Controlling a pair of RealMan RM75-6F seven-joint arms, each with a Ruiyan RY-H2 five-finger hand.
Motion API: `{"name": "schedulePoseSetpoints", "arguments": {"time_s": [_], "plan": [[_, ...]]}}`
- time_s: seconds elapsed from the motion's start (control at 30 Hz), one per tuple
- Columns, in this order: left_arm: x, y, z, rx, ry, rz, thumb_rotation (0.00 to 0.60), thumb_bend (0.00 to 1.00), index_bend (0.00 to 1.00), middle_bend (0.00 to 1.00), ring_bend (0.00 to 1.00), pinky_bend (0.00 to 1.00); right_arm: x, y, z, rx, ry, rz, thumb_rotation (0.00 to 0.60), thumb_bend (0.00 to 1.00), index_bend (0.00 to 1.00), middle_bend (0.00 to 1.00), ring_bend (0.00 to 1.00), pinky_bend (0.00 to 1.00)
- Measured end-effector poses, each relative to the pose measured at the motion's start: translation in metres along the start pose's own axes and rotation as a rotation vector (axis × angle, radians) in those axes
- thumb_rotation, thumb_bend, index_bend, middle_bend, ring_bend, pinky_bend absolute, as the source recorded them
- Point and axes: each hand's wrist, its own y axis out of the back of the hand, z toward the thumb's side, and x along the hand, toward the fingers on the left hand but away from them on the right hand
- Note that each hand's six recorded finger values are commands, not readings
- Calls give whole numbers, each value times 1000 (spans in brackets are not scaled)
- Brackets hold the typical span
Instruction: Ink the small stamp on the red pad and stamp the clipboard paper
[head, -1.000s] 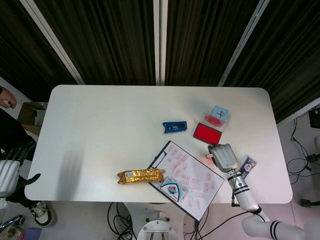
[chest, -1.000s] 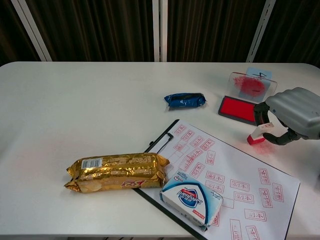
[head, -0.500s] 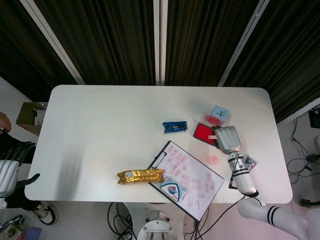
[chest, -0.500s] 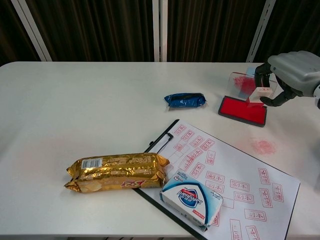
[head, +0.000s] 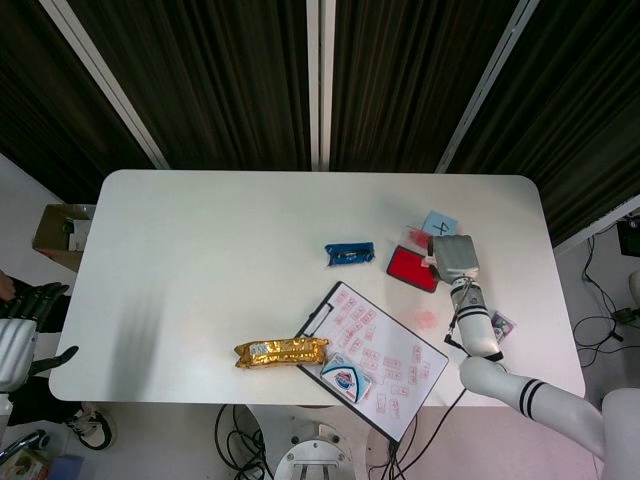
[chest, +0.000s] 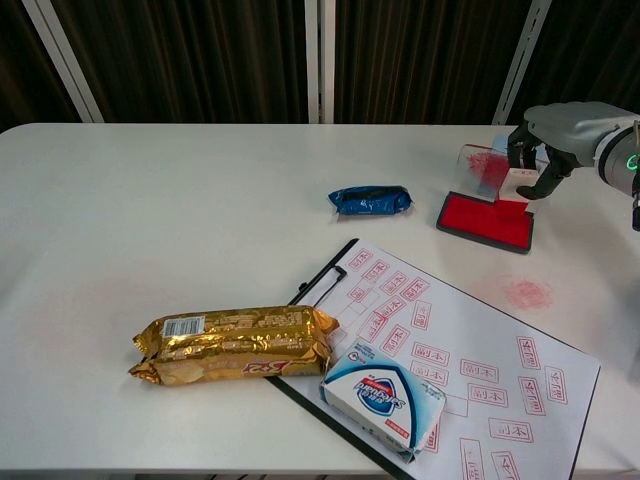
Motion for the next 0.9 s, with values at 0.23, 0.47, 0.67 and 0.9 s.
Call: {"name": "schedulePoseSetpoints", "arguments": {"time_s": [0.23,0.47,0.67,0.9], "plan": [[1,0,-2,1,3,0,600,0,176,171,155,253,-9,-2,15,-2,1,46,600,377,833,723,740,907],[2,-1,-2,3,3,-3,600,0,176,170,155,253,-14,-11,21,-8,2,64,600,380,842,728,740,907],[2,0,-3,3,7,-2,600,0,176,171,155,253,-16,-16,20,0,-6,71,600,382,852,736,740,907],[1,-1,-5,2,13,-3,600,0,176,171,155,253,-18,-25,19,13,-10,77,600,385,866,742,740,907]]}}
